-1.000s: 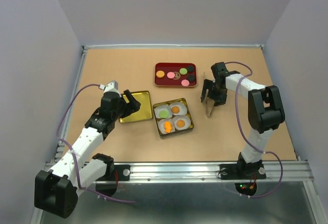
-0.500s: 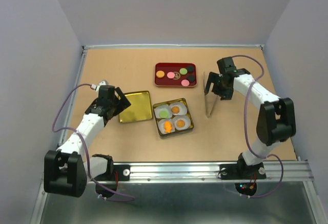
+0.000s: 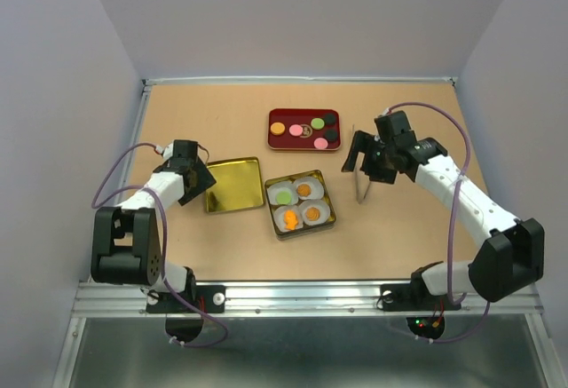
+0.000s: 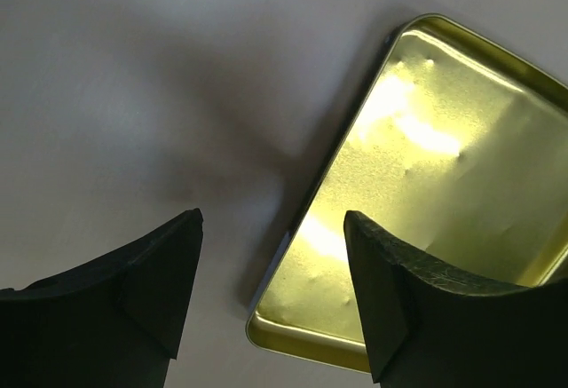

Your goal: Pack the cookies

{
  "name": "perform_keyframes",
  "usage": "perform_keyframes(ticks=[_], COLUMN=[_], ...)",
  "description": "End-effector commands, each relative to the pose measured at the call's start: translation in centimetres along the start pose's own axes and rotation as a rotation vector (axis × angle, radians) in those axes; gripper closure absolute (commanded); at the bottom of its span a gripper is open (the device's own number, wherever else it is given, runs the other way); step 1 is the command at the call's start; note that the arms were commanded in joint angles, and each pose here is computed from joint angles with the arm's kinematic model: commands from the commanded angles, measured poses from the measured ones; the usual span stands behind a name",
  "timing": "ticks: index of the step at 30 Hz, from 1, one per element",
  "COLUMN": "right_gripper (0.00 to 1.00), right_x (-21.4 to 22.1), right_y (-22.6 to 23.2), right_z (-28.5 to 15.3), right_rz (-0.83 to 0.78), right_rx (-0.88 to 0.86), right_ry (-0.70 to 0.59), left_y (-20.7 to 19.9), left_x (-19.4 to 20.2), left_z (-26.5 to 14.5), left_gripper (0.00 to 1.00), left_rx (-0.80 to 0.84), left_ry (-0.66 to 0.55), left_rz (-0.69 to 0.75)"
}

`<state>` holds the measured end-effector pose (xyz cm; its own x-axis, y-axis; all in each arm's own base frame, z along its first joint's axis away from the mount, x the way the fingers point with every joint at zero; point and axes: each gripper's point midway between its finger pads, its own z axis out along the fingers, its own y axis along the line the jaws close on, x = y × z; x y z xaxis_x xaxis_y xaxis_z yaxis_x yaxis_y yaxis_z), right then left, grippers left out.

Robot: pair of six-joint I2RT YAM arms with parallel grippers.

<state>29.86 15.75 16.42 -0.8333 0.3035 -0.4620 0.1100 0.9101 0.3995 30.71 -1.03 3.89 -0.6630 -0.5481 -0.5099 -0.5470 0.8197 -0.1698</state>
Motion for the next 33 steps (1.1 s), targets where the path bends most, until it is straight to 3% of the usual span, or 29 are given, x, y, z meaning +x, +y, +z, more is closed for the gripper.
perform_keyframes(ticks=[1,6,9,16,17,21,27,33], right_gripper=[0.08,0.08,0.08,0.08,0.08,0.08,0.08,0.08], right_x=[1.2,2.0,2.3,3.2,3.3,3.3,1.8,-0.1], right_y=[-0.1,-0.5,-0.8,-1.6,-1.7,-1.8,-0.9,3.6], right_z=[0.5,0.8,1.1,1.8,1.9,1.9,0.5,-2.2], right_rz=[0.001,0.001,-0.002,-0.018,-0.021,-0.026,-0.037,-0.062], right_rx=[-0.019,-0.018,-0.014,0.008,0.011,0.009,-0.015,-0.205], right_ry=[0.038,0.051,0.061,0.084,0.086,0.084,0.024,-0.002], left_y=[0.3,0.1,0.2,-0.1,-0.2,-0.8,-1.8,-2.7], left_x=[-0.9,-0.3,0.0,0.7,0.7,0.9,-1.0,-5.6], left_z=[0.7,1.6,1.9,2.7,2.8,3.1,1.2,-4.2], left_gripper=[0.25,0.36,0.51,0.62,0.66,1.00,1.00,1.00], left_rx=[-0.016,-0.008,-0.007,0.003,0.009,0.028,0.064,0.104], left_ry=[-0.044,-0.024,-0.017,0.013,0.013,0.043,0.006,-0.136], left_rz=[0.003,0.015,0.019,0.024,0.025,0.053,0.061,0.081])
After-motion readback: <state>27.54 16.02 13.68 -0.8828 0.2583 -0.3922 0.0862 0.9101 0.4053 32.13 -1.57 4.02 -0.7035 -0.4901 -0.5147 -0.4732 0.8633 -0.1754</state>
